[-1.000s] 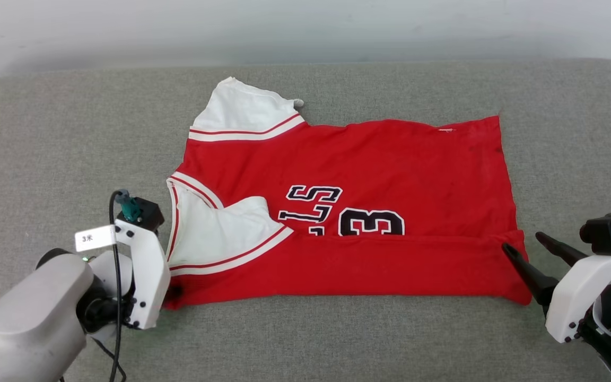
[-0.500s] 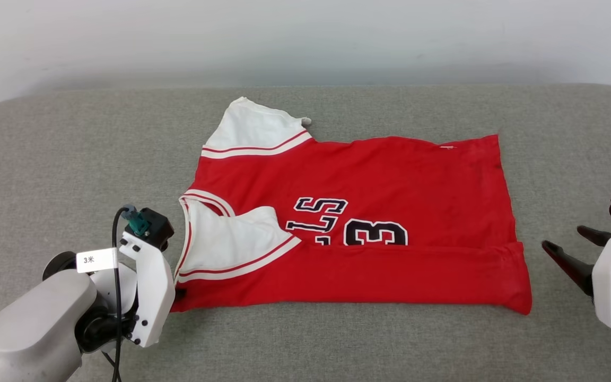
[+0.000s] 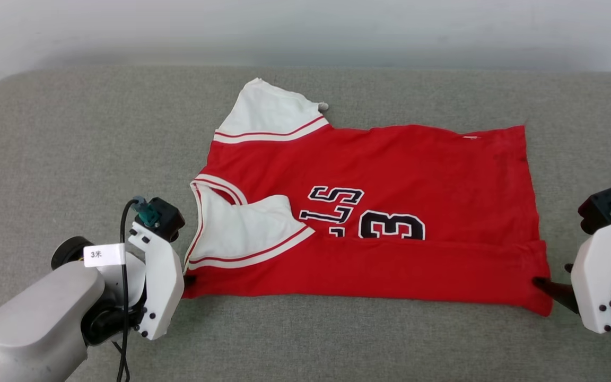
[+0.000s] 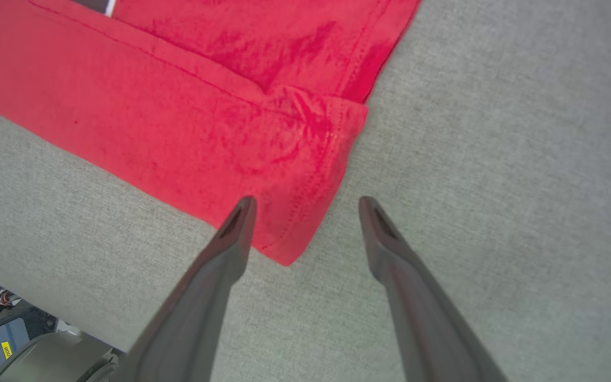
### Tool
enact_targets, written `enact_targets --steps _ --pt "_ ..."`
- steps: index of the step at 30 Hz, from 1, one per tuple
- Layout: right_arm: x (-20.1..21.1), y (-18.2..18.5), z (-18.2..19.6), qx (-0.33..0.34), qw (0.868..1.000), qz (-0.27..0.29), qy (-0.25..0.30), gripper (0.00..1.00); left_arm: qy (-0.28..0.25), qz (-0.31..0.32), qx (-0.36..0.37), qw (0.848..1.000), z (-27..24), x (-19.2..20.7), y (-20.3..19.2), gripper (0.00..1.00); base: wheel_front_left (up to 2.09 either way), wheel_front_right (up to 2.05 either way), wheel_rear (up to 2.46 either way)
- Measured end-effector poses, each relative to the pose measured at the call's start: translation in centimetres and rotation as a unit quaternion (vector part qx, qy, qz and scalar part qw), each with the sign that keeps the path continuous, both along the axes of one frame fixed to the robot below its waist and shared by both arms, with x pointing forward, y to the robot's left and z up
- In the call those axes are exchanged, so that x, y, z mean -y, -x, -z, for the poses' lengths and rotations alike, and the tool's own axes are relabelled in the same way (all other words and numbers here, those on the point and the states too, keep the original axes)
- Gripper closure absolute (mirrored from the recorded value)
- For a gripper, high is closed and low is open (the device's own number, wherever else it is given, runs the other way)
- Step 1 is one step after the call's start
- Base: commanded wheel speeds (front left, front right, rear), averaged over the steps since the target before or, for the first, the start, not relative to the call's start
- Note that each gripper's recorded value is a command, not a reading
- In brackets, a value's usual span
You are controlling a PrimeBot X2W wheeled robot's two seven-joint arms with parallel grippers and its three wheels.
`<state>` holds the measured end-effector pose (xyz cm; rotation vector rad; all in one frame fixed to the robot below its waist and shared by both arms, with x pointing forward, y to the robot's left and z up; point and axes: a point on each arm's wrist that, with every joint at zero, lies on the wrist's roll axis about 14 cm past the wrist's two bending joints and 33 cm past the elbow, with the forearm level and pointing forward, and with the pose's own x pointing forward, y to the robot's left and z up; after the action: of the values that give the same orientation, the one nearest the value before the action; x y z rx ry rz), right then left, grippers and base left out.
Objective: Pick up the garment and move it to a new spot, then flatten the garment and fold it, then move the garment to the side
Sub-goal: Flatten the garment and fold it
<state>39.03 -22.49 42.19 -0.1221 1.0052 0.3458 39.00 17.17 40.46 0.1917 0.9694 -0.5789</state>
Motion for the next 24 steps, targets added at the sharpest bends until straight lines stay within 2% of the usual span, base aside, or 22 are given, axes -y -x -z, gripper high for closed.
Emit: enact_targets --steps 11,16,17,18,19,24 --pt "-0.9 1.1 6.0 -0.082 0.997 -0.002 0.013 0.00 0.000 -0.003 -0.005 1.000 1.1 -0.2 -0.7 1.00 0.00 0.00 0.00" --pt "-1.3 1.3 6.7 -0.081 0.997 -0.002 0.004 0.00 0.001 -0.006 -0.003 1.000 1.2 -0.2 -0.9 1.00 0.00 0.00 0.00" --pt "-1.3 1.2 6.7 -0.078 0.997 -0.001 0.002 0.62 0.002 -0.007 -0.001 1.000 1.1 -0.2 -0.9 1.00 0.00 0.00 0.00" --pt "-1.3 1.2 6.5 -0.073 0.997 -0.001 0.001 0.96 0.002 -0.007 0.000 1.000 1.1 -0.2 -0.8 1.00 0.00 0.00 0.00" --pt "-1.4 1.2 6.4 -0.067 0.998 -0.001 -0.001 1.00 0.003 -0.008 0.000 1.000 1.0 -0.2 -0.8 1.00 0.00 0.00 0.00" --pt "-2.0 1.2 5.2 -0.037 0.999 0.000 -0.023 1.00 0.010 -0.015 0.011 1.000 0.3 -0.2 -0.3 1.00 0.00 0.00 0.00"
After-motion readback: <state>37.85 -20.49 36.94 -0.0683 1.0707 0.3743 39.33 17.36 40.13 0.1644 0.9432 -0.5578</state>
